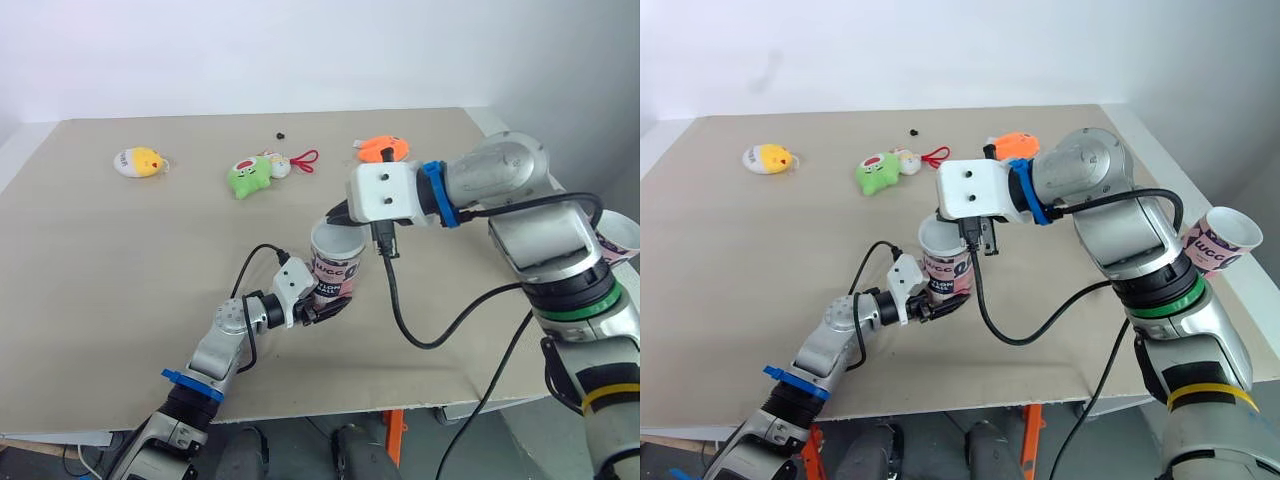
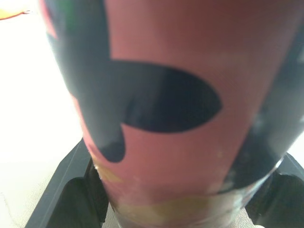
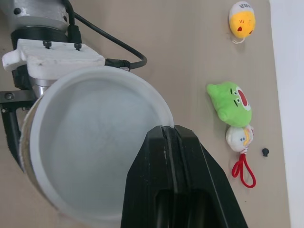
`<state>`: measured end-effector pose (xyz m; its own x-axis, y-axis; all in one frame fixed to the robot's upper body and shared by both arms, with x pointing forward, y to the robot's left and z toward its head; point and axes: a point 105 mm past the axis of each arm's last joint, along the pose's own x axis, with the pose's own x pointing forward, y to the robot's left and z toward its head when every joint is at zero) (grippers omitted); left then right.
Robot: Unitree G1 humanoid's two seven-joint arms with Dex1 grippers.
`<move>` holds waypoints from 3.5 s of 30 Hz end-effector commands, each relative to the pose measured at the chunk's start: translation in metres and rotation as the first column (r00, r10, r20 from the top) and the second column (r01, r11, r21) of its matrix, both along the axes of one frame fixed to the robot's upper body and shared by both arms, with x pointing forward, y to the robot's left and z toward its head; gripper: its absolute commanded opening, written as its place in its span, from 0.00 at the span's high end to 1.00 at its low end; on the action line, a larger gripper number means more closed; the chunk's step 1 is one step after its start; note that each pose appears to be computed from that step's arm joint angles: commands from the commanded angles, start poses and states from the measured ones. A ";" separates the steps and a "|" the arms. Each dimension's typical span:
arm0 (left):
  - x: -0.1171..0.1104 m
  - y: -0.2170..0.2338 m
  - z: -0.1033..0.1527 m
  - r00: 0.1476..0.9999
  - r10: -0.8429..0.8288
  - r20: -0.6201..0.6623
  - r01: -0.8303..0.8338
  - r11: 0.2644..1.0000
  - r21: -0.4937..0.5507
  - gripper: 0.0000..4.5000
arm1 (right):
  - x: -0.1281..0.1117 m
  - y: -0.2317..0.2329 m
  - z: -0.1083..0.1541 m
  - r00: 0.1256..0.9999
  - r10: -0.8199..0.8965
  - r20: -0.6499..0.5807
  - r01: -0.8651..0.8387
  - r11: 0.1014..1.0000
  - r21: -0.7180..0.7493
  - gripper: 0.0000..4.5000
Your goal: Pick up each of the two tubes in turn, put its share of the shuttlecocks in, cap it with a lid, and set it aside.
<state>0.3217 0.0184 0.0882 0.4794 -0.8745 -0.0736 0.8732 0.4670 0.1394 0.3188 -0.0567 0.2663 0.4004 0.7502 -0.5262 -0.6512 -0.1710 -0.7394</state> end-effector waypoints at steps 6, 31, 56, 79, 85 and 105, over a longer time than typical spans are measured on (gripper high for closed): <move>-0.008 0.005 -0.038 0.991 0.016 -0.129 -0.005 0.997 0.078 0.34 | -0.001 0.008 0.012 0.998 0.036 0.048 -0.036 0.999 0.007 0.99; -0.009 0.003 -0.038 0.991 0.013 -0.134 -0.003 0.997 0.074 0.34 | -0.011 0.012 0.015 0.997 0.072 0.029 -0.072 0.997 0.004 0.99; -0.010 0.003 -0.038 0.990 0.008 -0.139 0.003 0.997 0.074 0.34 | -0.014 0.017 0.066 0.986 0.076 0.152 -0.100 0.982 0.162 0.02; -0.007 0.002 -0.037 0.991 0.004 -0.135 0.006 0.997 0.072 0.34 | -0.026 -0.009 0.022 0.995 0.087 -0.054 -0.093 0.988 -0.127 0.99; -0.007 0.001 -0.036 0.991 0.006 -0.133 0.003 0.998 0.068 0.34 | -0.023 -0.011 0.012 0.995 0.082 -0.057 -0.091 0.980 -0.175 0.99; -0.008 0.000 -0.037 0.991 0.008 -0.136 0.000 0.998 0.061 0.34 | -0.019 -0.008 0.000 0.993 0.088 -0.074 -0.101 0.974 -0.201 0.99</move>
